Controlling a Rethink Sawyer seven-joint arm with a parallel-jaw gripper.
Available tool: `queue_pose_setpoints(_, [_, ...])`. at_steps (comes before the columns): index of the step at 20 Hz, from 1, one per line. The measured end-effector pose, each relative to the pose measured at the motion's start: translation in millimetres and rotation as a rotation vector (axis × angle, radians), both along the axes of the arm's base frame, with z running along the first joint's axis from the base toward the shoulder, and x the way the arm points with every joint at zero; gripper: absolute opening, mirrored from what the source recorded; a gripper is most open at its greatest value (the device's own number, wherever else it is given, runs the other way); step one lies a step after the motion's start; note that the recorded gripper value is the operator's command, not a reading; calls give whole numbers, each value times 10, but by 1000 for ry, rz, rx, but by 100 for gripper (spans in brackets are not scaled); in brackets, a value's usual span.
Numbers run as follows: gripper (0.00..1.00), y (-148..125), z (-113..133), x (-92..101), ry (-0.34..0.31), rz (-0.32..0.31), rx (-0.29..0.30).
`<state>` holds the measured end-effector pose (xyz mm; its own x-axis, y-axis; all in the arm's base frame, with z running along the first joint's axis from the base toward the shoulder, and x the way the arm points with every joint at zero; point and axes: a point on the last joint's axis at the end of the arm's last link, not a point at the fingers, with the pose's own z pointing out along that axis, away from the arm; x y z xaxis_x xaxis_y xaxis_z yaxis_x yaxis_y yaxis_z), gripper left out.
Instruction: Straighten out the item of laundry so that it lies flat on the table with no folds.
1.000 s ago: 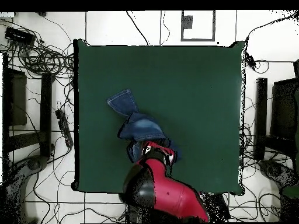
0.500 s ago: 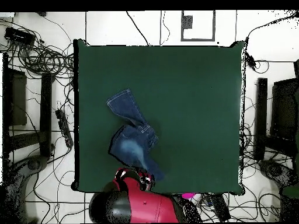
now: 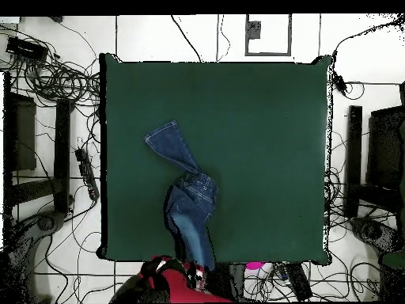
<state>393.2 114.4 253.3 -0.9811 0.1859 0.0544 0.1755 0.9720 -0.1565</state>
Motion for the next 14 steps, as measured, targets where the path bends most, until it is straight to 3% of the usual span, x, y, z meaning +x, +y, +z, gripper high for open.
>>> queue_pose_setpoints(5, [0,59,343,-15,-34,7,19])
queue_pose_setpoints(14, [0,138,625,11,-74,71,-2])
